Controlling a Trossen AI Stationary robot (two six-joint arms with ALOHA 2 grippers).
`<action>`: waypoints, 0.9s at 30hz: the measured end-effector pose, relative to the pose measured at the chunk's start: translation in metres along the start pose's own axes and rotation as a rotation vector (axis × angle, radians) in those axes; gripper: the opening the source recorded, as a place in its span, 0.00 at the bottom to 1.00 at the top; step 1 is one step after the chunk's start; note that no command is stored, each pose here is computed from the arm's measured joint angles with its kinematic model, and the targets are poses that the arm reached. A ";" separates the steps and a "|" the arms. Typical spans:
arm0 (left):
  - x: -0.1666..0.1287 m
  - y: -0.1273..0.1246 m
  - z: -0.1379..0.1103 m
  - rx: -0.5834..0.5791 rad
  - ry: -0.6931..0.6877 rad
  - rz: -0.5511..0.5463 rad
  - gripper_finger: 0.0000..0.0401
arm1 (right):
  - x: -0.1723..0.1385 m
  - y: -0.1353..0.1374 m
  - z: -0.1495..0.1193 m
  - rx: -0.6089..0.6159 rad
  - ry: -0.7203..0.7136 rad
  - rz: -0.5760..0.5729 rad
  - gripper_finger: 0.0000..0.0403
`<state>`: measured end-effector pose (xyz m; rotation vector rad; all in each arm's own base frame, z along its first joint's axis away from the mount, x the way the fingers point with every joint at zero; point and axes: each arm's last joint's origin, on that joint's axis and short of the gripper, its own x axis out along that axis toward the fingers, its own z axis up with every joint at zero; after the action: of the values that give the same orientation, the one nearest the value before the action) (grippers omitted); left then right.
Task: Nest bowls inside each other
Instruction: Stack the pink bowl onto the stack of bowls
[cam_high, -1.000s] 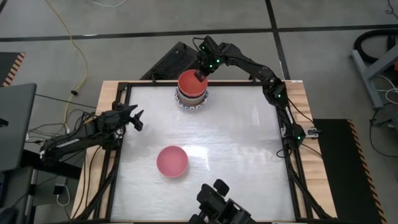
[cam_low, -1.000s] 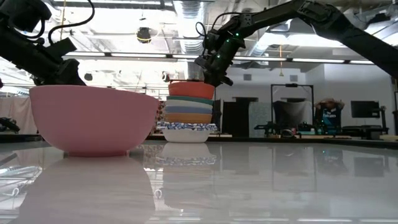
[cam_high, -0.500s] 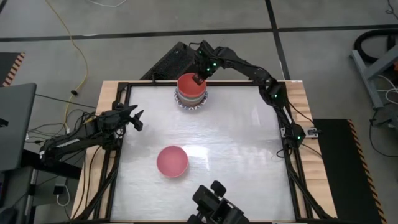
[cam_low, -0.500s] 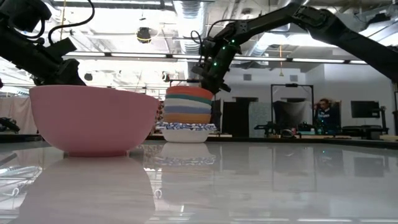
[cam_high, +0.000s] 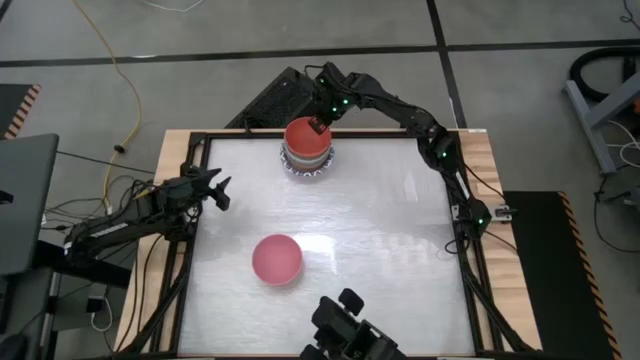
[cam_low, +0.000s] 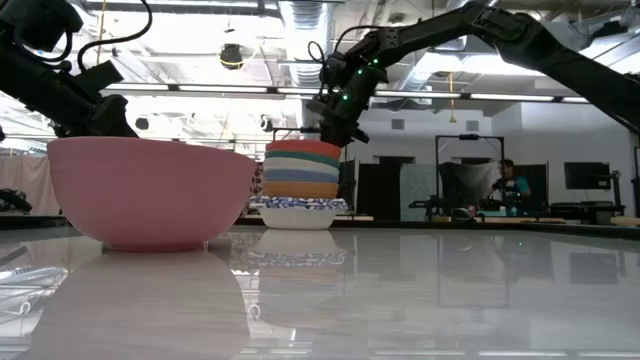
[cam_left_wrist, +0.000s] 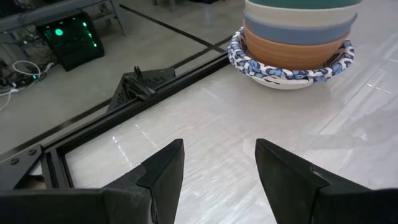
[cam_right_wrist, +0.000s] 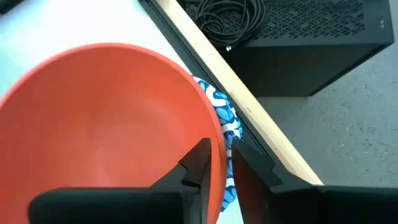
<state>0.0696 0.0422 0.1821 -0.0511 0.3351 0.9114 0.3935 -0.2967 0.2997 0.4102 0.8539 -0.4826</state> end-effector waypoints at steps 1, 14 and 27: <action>0.000 0.000 0.000 -0.001 0.000 0.001 0.47 | 0.000 0.001 0.000 -0.002 -0.004 0.001 0.22; 0.000 0.000 0.000 0.000 0.000 0.000 0.47 | -0.025 0.010 0.007 0.011 -0.066 -0.012 0.42; 0.000 0.000 0.000 0.001 0.000 0.000 0.47 | -0.050 0.095 0.005 -0.190 -0.129 0.210 0.40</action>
<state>0.0696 0.0422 0.1821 -0.0500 0.3357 0.9114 0.4209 -0.2099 0.3563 0.2865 0.7152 -0.2288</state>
